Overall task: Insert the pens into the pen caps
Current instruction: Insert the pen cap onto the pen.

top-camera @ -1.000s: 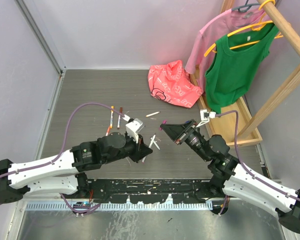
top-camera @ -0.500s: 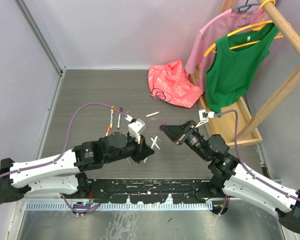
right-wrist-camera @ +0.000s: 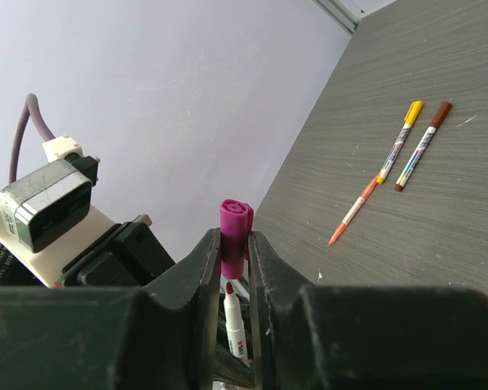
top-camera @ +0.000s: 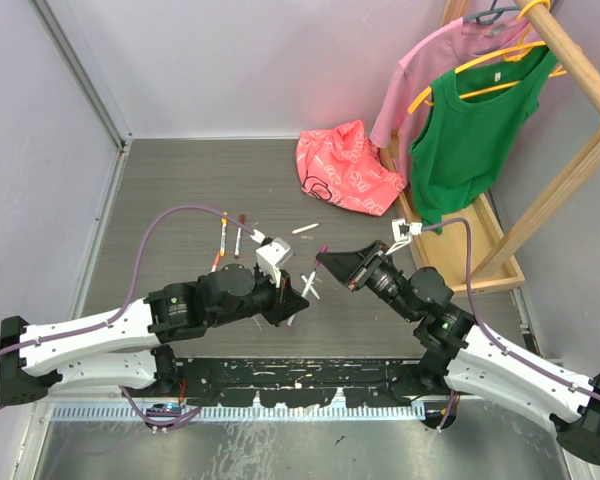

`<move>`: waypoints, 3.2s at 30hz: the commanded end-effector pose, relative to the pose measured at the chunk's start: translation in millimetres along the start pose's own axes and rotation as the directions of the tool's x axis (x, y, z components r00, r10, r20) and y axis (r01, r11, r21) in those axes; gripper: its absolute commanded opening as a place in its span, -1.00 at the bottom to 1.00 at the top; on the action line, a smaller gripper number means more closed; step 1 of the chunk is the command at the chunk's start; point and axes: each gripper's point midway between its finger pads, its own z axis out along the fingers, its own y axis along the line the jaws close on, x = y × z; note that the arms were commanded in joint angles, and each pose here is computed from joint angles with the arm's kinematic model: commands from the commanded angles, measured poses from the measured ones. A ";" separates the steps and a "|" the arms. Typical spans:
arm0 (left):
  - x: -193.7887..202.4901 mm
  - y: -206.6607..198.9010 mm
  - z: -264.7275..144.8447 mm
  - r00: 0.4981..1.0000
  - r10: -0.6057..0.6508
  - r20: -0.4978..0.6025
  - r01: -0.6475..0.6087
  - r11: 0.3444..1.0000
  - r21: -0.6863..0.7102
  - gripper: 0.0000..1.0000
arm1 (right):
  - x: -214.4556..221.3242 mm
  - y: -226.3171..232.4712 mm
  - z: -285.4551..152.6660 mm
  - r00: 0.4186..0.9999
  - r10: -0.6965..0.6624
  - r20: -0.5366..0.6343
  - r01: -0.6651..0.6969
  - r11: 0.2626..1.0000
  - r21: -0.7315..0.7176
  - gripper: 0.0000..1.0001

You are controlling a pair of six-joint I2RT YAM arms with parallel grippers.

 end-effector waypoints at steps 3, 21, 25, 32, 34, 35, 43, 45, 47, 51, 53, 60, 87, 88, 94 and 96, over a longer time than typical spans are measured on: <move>-37.9 -19.5 -10.1 0.993 -0.008 0.119 0.001 0.998 0.066 -1.00 | -14.5 27.0 2.4 0.999 0.017 0.029 -0.015 0.997 -0.078 -1.00; -41.0 -14.1 -9.4 0.990 -0.016 0.138 0.011 0.999 0.036 -1.00 | -7.7 33.4 0.6 1.000 0.009 -0.010 -0.011 0.993 -0.114 -1.00; -39.5 -14.5 -8.3 0.991 -0.018 0.133 0.013 0.999 0.039 -1.00 | -14.0 34.8 -1.4 1.000 0.013 0.017 -0.011 0.994 -0.112 -1.00; -38.5 -15.7 -8.1 0.992 -0.018 0.128 0.012 0.999 0.045 -1.00 | -40.4 37.4 -3.7 0.990 0.047 0.136 -0.035 0.995 -0.094 -1.00; -38.5 -15.9 -8.1 0.992 -0.018 0.127 0.012 0.999 0.046 -1.00 | -41.8 39.3 -3.0 0.989 0.044 0.139 -0.031 0.995 -0.097 -1.00; -38.4 -15.8 -8.3 0.992 -0.018 0.127 0.012 0.999 0.046 -1.00 | -40.6 40.5 -2.1 0.991 0.040 0.131 -0.026 0.995 -0.100 -1.00; -37.0 -15.0 -7.0 0.992 -0.017 0.124 0.011 0.999 0.043 -1.00 | -24.8 38.8 3.4 0.998 0.028 0.060 -0.021 0.994 -0.107 -1.00; -37.1 -14.5 -7.3 0.992 -0.017 0.125 0.012 0.999 0.041 -1.00 | -22.0 37.4 3.2 0.998 0.026 0.051 -0.020 0.994 -0.107 -1.00; -38.2 -14.5 -8.3 0.991 -0.018 0.130 0.012 0.999 0.041 -1.00 | -19.1 35.8 3.3 0.999 0.024 0.040 -0.019 0.994 -0.105 -1.00; -37.9 -13.2 -8.8 0.991 -0.018 0.130 0.014 0.999 0.035 -1.00 | -16.3 35.7 2.1 0.999 0.021 0.028 -0.018 0.994 -0.111 -1.00; -37.0 -12.8 -8.1 0.992 -0.019 0.128 0.015 0.999 0.033 -1.00 | -15.9 36.5 1.6 1.000 0.018 0.025 -0.015 0.993 -0.115 -1.00; -36.9 -11.9 -8.9 0.991 -0.021 0.131 0.018 0.999 0.030 -1.00 | -11.0 32.9 0.5 1.000 0.010 0.006 -0.009 0.994 -0.109 -1.00; -37.4 -10.7 -11.2 0.990 -0.024 0.137 0.020 0.999 0.028 -1.00 | -20.2 33.7 3.5 0.999 0.003 0.041 0.001 0.996 -0.088 -1.00; -36.7 -10.5 -10.6 0.991 -0.024 0.135 0.020 0.999 0.028 -1.00 | -18.1 33.3 3.8 0.999 0.003 0.033 0.000 0.996 -0.089 -1.00; -36.9 -10.5 -10.5 0.991 -0.024 0.135 0.020 0.999 0.027 -1.00 | -7.9 31.2 4.0 1.000 0.007 -0.006 -0.007 0.995 -0.103 -1.00; -36.8 -10.2 -10.3 0.990 -0.024 0.136 0.020 0.999 0.025 -1.00 | -4.7 30.9 3.3 1.000 0.005 -0.019 -0.007 0.994 -0.108 -1.00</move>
